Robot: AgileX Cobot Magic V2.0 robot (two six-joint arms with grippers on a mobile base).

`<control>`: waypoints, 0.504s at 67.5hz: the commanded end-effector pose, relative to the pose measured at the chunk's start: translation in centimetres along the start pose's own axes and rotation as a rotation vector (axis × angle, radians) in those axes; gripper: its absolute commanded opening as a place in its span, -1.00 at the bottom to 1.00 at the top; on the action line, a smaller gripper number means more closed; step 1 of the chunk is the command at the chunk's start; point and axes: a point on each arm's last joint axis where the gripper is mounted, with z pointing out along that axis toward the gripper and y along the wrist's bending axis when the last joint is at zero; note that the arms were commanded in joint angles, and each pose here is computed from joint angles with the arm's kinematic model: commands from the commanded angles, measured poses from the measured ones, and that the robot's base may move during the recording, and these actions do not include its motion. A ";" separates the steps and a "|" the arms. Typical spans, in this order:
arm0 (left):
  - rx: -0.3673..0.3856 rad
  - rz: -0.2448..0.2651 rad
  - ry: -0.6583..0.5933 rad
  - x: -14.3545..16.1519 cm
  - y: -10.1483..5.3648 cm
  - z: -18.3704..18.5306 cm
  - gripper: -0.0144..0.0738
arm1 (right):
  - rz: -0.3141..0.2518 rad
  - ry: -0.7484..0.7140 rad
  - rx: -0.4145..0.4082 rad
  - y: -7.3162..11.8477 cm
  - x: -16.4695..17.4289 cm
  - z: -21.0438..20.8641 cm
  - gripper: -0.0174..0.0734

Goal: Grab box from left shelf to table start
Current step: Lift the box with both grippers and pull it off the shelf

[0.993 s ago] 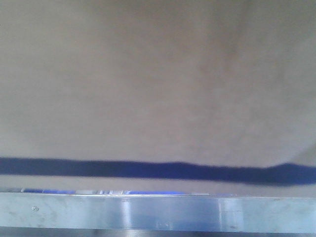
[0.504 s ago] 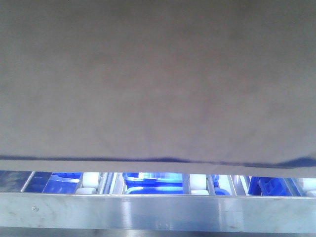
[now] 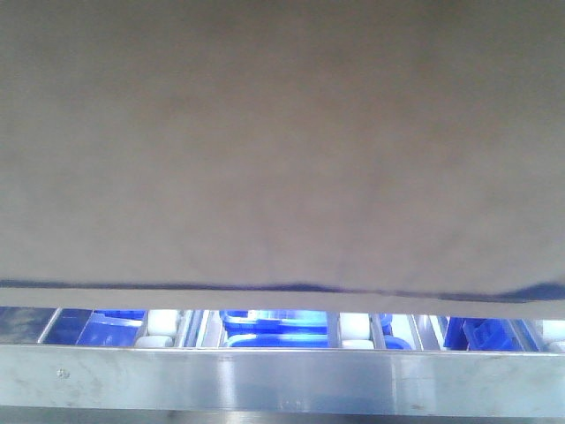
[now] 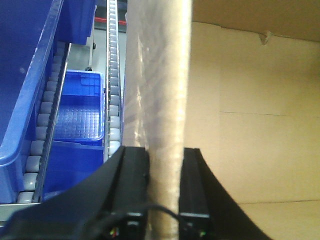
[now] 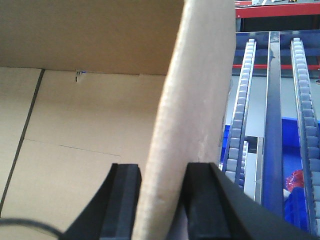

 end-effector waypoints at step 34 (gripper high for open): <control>0.067 -0.090 0.043 2.3 0.0 4.8 -0.88 | -0.013 -0.136 -0.003 0.2 -1.9 -0.1 -0.49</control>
